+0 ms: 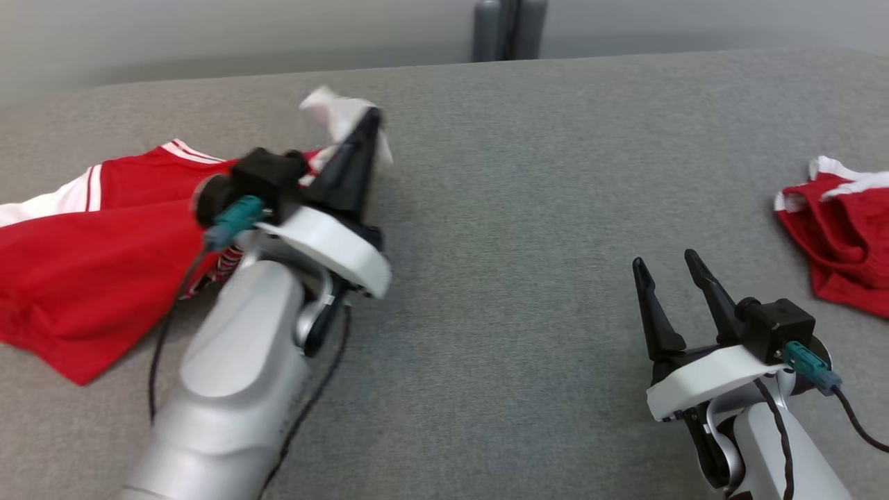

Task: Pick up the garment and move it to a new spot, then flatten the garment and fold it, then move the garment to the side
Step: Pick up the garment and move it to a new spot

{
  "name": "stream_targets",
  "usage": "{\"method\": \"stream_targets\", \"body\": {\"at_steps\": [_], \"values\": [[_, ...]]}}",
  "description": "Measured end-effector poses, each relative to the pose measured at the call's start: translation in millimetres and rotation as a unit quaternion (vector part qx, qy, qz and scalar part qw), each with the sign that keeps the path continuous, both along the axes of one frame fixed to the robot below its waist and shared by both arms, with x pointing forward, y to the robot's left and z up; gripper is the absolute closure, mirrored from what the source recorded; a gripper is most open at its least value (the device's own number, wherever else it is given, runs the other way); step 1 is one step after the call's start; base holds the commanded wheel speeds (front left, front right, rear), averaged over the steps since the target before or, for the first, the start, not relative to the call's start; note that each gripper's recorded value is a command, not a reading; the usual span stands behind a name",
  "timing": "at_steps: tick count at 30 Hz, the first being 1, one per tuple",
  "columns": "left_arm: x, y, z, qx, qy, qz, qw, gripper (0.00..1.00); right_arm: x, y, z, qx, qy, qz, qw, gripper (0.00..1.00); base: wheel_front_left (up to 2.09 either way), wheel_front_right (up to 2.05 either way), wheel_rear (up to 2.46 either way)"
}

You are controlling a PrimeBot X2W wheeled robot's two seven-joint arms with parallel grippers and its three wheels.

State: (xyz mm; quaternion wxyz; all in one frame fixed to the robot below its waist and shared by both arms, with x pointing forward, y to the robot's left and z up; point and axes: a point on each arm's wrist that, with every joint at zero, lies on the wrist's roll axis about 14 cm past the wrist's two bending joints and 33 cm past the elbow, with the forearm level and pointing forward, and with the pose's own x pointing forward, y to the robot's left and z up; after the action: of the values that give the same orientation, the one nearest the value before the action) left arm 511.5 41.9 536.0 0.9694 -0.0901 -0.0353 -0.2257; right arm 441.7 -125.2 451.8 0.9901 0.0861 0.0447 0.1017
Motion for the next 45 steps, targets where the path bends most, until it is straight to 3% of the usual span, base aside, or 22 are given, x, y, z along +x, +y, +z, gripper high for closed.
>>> {"method": "stream_targets", "body": {"at_steps": [4, 10, 13, 16, 17, 18, 23, 28, 37, 45], "values": [[-23.9, -73.5, 14.2, -0.025, -0.013, -0.114, 0.993, 1.00, -5.5, -14.4, -0.7, -0.001, 0.003, -0.019, 1.000, 0.00, 0.00, 0.00, 0.00], [-72.2, -152.9, 55.2, -0.066, -0.047, -0.236, 0.968, 1.00, -14.4, -29.0, 1.7, 0.001, 0.004, -0.039, 0.999, 0.00, 0.00, 0.00, 0.00], [-86.2, -171.0, 70.7, -0.074, -0.061, -0.258, 0.961, 1.00, -17.3, -33.4, 3.2, 0.002, 0.003, -0.045, 0.999, 0.00, 0.00, 0.00, 0.00], [-77.7, -168.8, 66.8, -0.068, -0.052, -0.230, 0.969, 1.00, -18.6, -36.5, 4.1, 0.003, 0.002, -0.050, 0.999, 0.00, 0.00, 0.00, 0.00], [-72.8, -165.3, 60.4, -0.063, -0.043, -0.218, 0.973, 0.54, -18.5, -36.9, 4.2, 0.004, 0.002, -0.050, 0.999, 0.00, 0.00, 0.00, 0.00], [-67.1, -160.1, 53.8, -0.054, -0.037, -0.200, 0.978, 0.00, -18.6, -37.2, 4.2, 0.004, 0.002, -0.051, 0.999, 0.00, 0.00, 0.00, 0.00], [-42.1, -117.7, 6.8, -0.021, 0.015, -0.104, 0.994, 0.00, -17.2, -41.2, 8.0, 0.006, -0.003, -0.058, 0.998, 0.00, 0.00, 0.00, 0.00], [-34.9, -52.7, -35.0, -0.009, 0.067, -0.007, 0.998, 0.00, -15.8, -40.4, 16.3, 0.009, -0.014, -0.058, 0.998, 0.00, 0.00, 0.00, 0.00], [-68.5, 48.3, -68.9, -0.004, 0.100, 0.130, 0.986, 0.00, -23.8, -30.8, 24.4, 0.012, -0.024, -0.047, 0.999, 0.00, 0.00, 0.00, 0.00], [-115.3, 112.5, -85.5, -0.011, 0.117, 0.219, 0.969, 0.00, -36.5, -19.4, 26.2, 0.016, -0.025, -0.033, 0.999, 0.00, 0.00, 0.00, 0.00]]}}
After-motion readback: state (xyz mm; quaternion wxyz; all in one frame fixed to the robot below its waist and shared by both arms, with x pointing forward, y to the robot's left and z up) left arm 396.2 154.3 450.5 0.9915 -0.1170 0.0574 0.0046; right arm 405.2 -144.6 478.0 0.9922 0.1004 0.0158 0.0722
